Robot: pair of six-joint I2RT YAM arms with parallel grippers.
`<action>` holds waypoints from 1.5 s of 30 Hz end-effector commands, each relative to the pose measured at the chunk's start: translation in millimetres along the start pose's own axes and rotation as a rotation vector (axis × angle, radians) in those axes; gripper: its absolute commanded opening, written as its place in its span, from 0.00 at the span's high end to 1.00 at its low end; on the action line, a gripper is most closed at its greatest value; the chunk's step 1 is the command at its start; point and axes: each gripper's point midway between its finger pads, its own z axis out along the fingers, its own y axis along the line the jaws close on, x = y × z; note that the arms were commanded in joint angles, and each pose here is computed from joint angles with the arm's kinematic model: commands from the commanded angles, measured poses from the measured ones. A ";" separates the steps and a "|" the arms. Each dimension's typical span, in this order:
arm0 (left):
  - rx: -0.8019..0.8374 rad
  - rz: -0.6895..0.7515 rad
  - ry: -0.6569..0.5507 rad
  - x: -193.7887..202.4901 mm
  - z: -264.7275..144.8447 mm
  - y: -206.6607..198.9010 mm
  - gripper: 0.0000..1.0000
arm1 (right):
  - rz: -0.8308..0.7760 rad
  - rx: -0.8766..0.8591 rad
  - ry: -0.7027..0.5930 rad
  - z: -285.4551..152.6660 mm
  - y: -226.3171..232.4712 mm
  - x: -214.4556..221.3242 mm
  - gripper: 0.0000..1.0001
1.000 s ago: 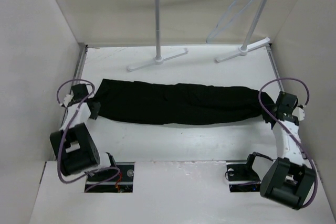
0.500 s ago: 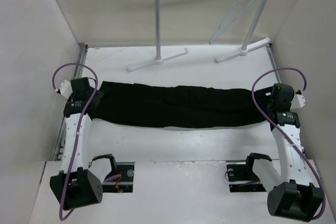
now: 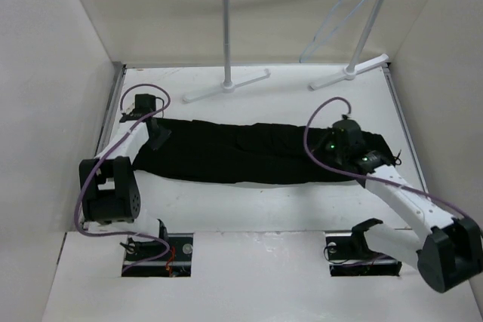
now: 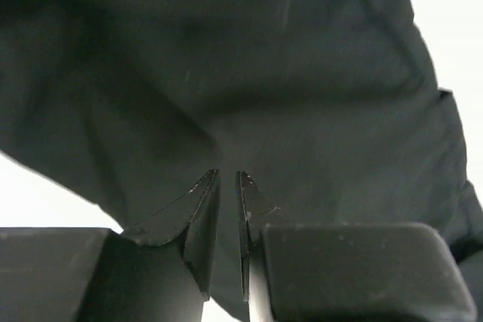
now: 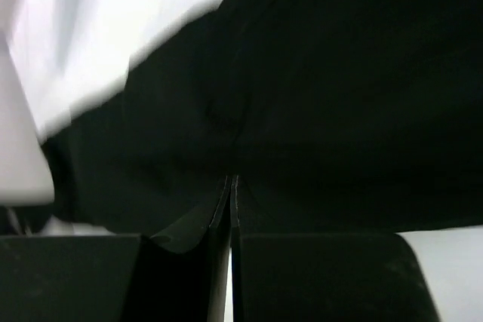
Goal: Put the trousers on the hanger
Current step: Fold the trousers at the center of the board.
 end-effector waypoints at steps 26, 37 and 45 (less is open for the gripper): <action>-0.140 -0.069 -0.439 -214.2 9.8 23.5 0.75 | -0.109 0.009 0.078 27.3 -29.0 26.8 0.87; 0.193 0.019 -0.130 -26.5 -1.1 -101.6 0.68 | 0.176 0.217 -0.279 -37.3 -88.7 -92.3 0.37; 0.391 0.197 -0.037 75.2 -36.2 -176.9 0.67 | 0.390 0.566 -0.474 -83.6 -188.7 -102.5 0.15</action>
